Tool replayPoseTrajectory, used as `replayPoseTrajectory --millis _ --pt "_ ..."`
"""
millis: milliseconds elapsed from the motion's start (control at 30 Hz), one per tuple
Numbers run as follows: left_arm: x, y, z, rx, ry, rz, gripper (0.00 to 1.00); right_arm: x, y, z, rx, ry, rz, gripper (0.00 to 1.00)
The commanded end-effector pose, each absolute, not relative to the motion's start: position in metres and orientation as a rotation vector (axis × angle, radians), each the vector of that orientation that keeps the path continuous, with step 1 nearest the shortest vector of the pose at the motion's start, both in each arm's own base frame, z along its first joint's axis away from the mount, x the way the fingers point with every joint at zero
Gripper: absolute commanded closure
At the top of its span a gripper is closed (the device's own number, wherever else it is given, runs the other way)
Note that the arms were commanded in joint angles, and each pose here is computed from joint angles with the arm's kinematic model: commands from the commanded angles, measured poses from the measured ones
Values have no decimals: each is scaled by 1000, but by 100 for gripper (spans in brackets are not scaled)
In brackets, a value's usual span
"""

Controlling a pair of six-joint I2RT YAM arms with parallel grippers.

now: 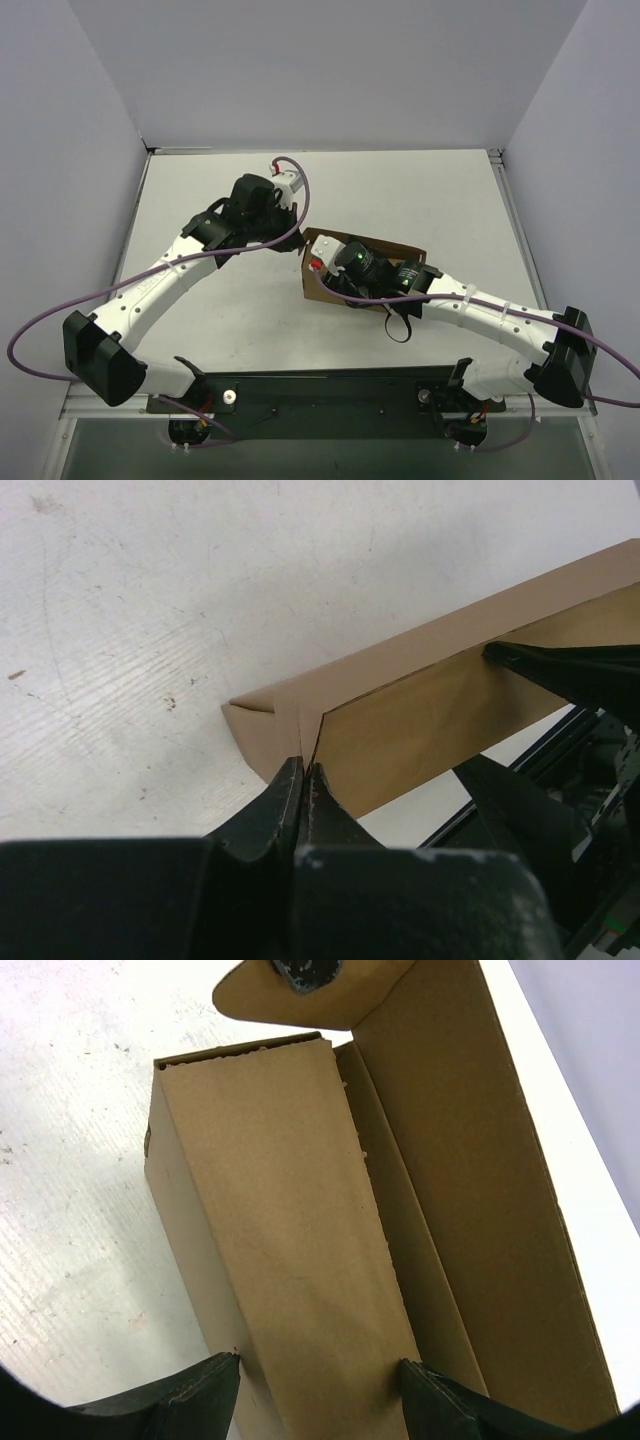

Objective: Fold the paper box

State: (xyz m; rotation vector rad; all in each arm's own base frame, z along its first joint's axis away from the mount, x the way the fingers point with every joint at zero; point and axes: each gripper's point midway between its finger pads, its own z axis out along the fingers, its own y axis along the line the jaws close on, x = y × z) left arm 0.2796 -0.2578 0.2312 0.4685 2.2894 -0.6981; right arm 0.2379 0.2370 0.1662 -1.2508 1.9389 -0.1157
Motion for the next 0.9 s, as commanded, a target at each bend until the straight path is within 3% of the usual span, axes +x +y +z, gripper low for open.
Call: replayPoseTrajectory --millis 0,867 --pt "280 -284 266 382 2178 -901 100 223 227 146 -1285 2012 -119 37" --pt "269 -285 242 246 2194 -960 100 220 225 136 -1279 2037 -111 41"
